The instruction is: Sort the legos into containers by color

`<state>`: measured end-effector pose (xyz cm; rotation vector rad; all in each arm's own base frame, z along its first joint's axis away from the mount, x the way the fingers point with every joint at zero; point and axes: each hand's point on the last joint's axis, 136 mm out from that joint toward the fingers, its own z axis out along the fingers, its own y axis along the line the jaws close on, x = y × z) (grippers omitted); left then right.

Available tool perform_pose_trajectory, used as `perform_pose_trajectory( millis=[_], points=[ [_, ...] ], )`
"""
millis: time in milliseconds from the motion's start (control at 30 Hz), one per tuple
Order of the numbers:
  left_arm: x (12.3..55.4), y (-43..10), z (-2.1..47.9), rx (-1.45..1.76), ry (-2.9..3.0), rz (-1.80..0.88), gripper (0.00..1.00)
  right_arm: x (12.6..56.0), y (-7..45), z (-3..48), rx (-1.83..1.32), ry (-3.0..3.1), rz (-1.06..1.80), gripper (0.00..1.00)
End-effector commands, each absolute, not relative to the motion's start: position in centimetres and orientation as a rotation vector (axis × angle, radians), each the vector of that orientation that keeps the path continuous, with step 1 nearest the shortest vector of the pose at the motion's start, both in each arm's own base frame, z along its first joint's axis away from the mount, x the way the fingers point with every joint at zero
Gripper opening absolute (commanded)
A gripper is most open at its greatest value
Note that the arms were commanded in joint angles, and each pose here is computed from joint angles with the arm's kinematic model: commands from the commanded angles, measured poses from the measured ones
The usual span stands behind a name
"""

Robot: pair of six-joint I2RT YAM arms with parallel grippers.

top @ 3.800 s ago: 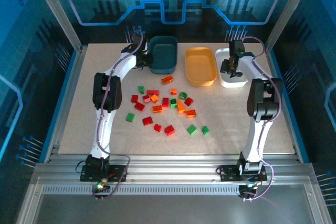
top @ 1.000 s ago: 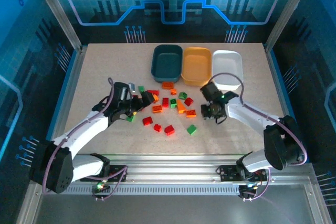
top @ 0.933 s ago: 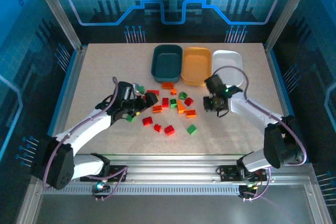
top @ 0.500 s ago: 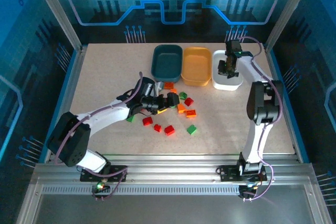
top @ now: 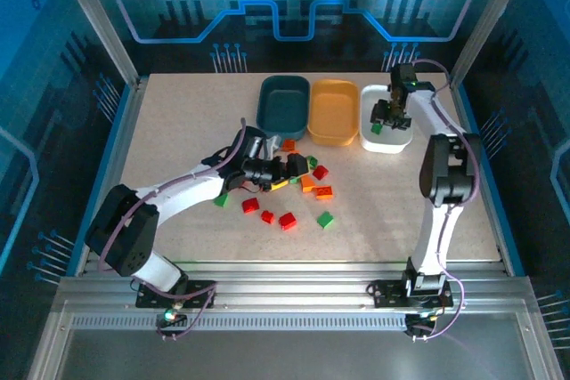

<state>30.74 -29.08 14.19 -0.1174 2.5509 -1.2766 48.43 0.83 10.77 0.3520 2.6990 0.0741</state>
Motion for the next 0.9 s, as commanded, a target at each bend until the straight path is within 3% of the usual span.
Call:
perform_pose_trajectory(
  millis=[0, 100, 267, 500, 733, 800, 867],
  points=[
    [31.6, -26.9, 14.8, -0.163, 2.522, -1.185, 0.99, 44.9, 4.0, 17.1, 0.291, 2.547, 0.106, 0.58],
    [32.2, -22.5, 13.5, -0.378, 2.512, -1.101, 0.99, 39.9, 9.6, 16.2, 0.102, 2.556, 0.099, 0.65],
    [30.5, -16.1, 11.0, -0.632, 2.482, -0.957, 0.99, 32.2, 16.6, 10.4, -0.129, 2.706, 0.166, 0.72],
    [27.9, -13.4, 9.7, -0.706, 2.462, -0.934, 0.99, 29.4, 20.7, 6.1, -0.323, 2.787, 0.185, 0.87],
    [27.5, -13.9, 9.8, -0.698, 2.465, -0.983, 0.99, 29.8, 21.3, 2.4, -0.333, 2.861, 0.152, 0.84],
    [27.4, -14.0, 9.8, -0.692, 2.468, -0.989, 0.99, 30.1, 20.8, 2.1, -0.315, 2.862, 0.102, 0.80],
    [27.2, -14.0, 9.9, -0.693, 2.467, -0.992, 0.99, 30.2, 20.4, 1.9, -0.303, 2.856, 0.077, 0.69]
  ],
)
